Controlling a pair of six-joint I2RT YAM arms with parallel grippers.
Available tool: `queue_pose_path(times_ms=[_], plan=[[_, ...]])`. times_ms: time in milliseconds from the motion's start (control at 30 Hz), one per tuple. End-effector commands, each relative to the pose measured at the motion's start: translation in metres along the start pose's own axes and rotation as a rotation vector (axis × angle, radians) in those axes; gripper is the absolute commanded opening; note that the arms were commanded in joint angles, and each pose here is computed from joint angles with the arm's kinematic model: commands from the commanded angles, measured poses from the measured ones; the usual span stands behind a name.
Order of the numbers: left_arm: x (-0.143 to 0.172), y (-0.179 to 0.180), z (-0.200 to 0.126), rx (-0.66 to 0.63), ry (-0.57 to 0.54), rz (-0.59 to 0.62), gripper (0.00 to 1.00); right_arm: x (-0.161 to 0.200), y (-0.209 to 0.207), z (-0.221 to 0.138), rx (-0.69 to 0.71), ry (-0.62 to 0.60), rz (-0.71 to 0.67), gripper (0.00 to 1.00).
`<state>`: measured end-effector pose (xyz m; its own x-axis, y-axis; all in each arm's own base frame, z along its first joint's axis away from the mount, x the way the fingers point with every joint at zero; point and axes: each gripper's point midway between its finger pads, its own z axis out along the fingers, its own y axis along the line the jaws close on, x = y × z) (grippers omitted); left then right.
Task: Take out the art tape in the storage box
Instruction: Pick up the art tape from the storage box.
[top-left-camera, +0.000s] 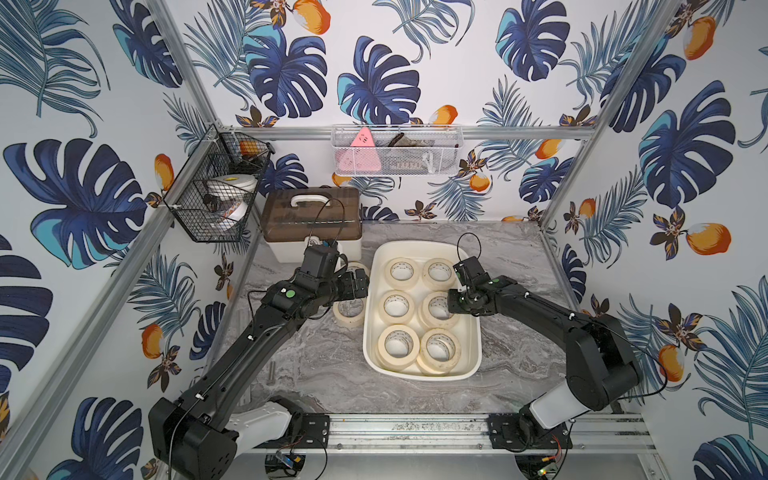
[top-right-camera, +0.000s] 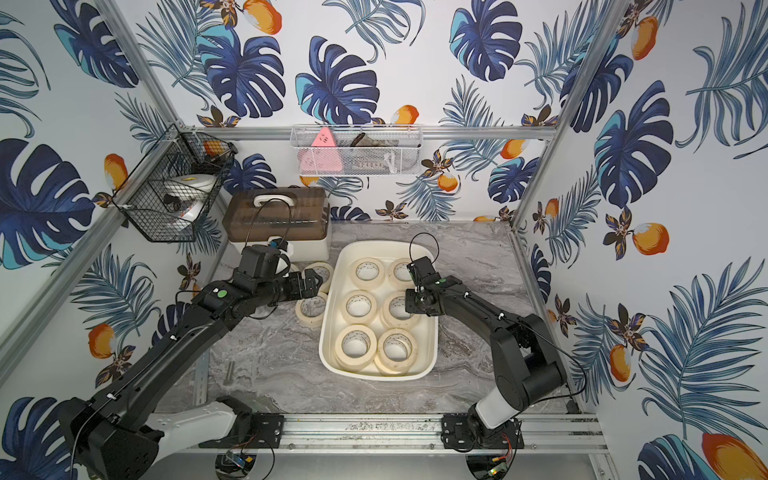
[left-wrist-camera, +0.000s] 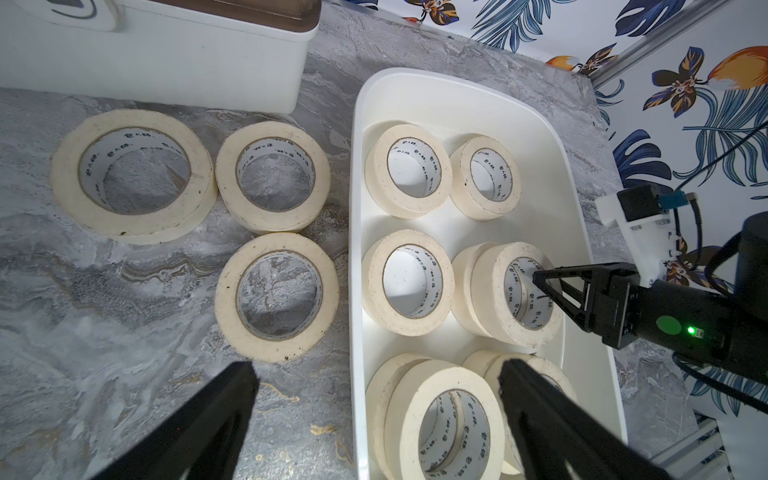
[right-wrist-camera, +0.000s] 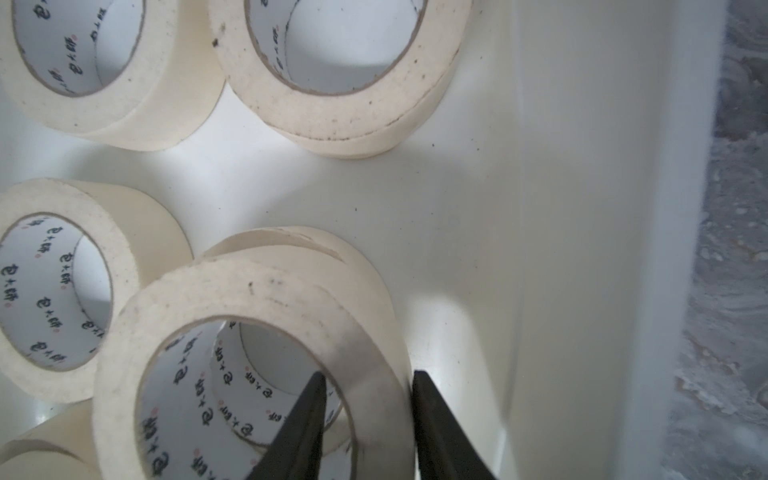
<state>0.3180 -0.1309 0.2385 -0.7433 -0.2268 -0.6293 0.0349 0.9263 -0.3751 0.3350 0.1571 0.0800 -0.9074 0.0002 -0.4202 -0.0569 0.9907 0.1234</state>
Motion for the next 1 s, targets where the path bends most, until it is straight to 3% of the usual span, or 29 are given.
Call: queue_pose_path(times_ms=[0,233,500,800,967], plan=[[-0.002,-0.003,0.000,0.011,-0.006,-0.007,0.99,-0.008,0.003,-0.002,-0.008,-0.023,-0.022,0.34],[-0.005,-0.006,-0.006,0.033,-0.028,-0.012,0.99,-0.014,-0.005,-0.002,0.054,-0.030,-0.050,0.29],[-0.006,-0.006,-0.007,0.032,-0.027,-0.012,0.99,-0.016,0.001,-0.004,0.028,-0.030,-0.056,0.07],[-0.011,0.005,-0.010,-0.060,-0.022,-0.007,0.97,-0.048,0.033,-0.057,-0.113,-0.125,-0.041,0.05],[-0.016,-0.005,-0.016,-0.085,-0.001,0.070,0.94,-0.059,0.056,-0.083,-0.152,-0.161,-0.060,0.02]])
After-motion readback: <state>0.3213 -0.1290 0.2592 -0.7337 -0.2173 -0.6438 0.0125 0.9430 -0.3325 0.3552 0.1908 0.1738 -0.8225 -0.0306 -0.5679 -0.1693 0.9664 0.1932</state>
